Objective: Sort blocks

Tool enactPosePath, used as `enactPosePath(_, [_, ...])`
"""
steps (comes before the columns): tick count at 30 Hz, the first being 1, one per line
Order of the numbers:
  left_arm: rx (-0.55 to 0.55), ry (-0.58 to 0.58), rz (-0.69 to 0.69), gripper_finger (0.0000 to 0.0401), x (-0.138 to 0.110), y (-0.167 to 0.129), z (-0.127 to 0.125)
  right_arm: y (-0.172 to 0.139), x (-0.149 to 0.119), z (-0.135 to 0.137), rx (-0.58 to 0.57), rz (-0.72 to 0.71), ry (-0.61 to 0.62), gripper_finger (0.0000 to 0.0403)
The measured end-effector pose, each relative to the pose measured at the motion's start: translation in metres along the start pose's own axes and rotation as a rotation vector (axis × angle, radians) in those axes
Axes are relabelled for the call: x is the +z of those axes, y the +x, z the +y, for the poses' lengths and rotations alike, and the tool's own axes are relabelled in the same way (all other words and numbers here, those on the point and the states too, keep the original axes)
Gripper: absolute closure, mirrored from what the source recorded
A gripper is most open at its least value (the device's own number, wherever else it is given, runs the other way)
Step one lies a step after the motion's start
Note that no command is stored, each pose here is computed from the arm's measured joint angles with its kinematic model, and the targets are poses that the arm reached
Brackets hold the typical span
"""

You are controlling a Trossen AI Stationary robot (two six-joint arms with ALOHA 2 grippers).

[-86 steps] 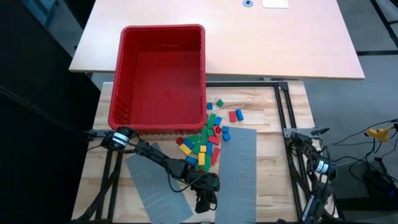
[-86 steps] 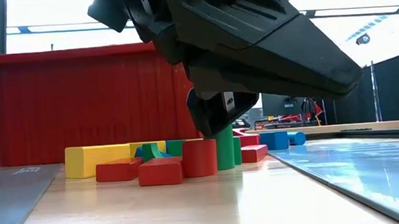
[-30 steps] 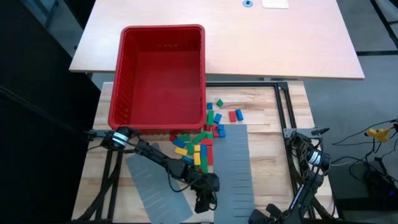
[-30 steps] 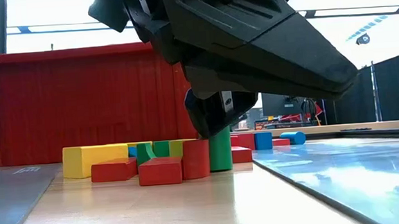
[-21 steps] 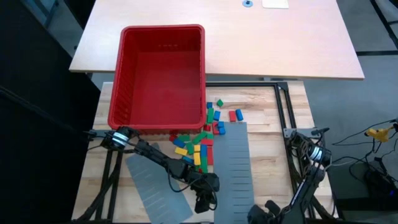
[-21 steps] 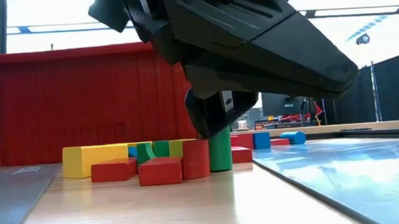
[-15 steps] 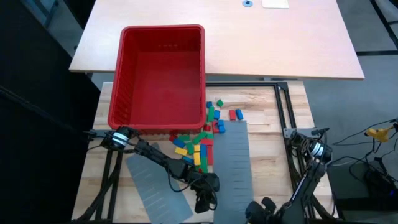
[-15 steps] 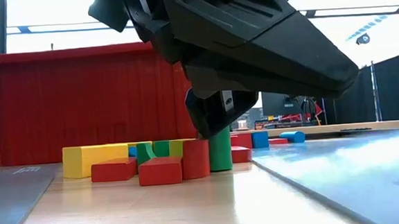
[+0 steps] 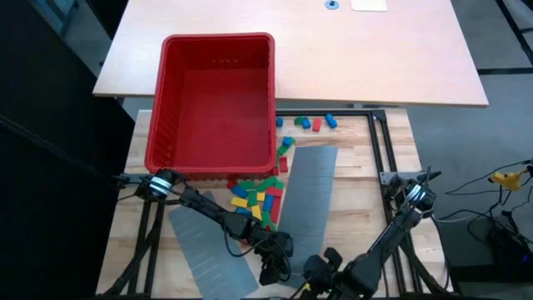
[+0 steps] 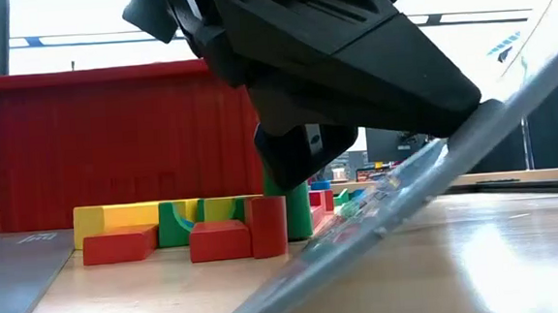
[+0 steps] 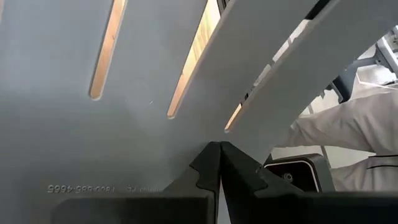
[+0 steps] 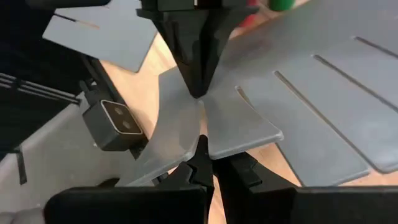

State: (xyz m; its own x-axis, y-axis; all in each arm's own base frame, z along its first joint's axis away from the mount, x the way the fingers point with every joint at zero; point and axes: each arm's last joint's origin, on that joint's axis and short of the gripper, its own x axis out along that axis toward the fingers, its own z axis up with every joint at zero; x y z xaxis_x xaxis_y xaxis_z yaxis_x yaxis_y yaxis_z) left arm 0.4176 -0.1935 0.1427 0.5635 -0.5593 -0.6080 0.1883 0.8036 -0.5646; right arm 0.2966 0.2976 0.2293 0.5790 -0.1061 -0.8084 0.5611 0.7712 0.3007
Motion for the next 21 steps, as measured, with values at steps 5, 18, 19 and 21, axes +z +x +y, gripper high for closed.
enactPosePath(5, [0.001,0.0,-0.001,0.0401,0.0,0.0,0.0,0.002,0.004,0.0,-0.001,-0.001,-0.016,0.0403])
enactPosePath(18, [-0.003,0.012,-0.011,0.0367,0.001,-0.002,-0.005,0.004,0.012,-0.002,-0.008,-0.013,-0.025,0.0403])
enactPosePath(19, [-0.005,0.017,-0.013,0.0357,0.001,-0.003,-0.006,0.004,0.012,-0.002,-0.008,-0.014,-0.025,0.0403])
enactPosePath(21, [-0.007,0.025,-0.018,0.0332,0.002,-0.005,-0.008,0.003,0.012,-0.002,-0.007,-0.016,-0.024,0.0403])
